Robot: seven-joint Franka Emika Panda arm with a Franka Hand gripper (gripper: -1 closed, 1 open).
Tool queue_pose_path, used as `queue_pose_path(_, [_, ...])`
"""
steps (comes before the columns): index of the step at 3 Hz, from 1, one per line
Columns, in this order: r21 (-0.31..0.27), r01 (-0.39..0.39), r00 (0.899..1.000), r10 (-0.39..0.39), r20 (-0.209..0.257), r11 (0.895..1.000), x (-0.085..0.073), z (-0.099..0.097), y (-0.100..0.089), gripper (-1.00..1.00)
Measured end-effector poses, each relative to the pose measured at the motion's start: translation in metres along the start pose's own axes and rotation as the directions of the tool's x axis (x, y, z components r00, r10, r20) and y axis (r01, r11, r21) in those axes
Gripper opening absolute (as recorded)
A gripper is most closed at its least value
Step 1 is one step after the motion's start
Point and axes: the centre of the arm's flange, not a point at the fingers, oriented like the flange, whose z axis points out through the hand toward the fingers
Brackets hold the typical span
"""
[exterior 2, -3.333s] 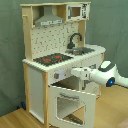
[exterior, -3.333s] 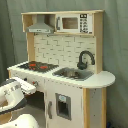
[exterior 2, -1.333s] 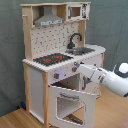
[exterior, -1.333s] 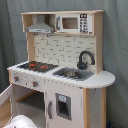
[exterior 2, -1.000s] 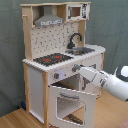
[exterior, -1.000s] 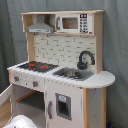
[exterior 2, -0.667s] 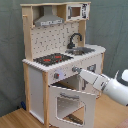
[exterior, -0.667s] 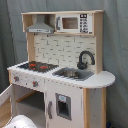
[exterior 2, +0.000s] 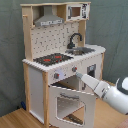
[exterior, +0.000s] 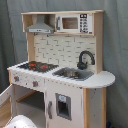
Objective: Play with the kitchen
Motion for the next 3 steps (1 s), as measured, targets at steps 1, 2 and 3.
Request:
queue_pose_path(1, [0.002,-0.081,0.997,0.081,0.015,0.997,0.008,-0.014,-0.017,1.00])
queue_pose_path(2, [0.006,-0.160,0.987,0.159,0.029,0.987,0.016,-0.030,-0.033,1.00])
queue_pose_path(3, [0.015,-0.232,0.972,0.231,0.048,0.973,0.026,-0.049,-0.046,1.00])
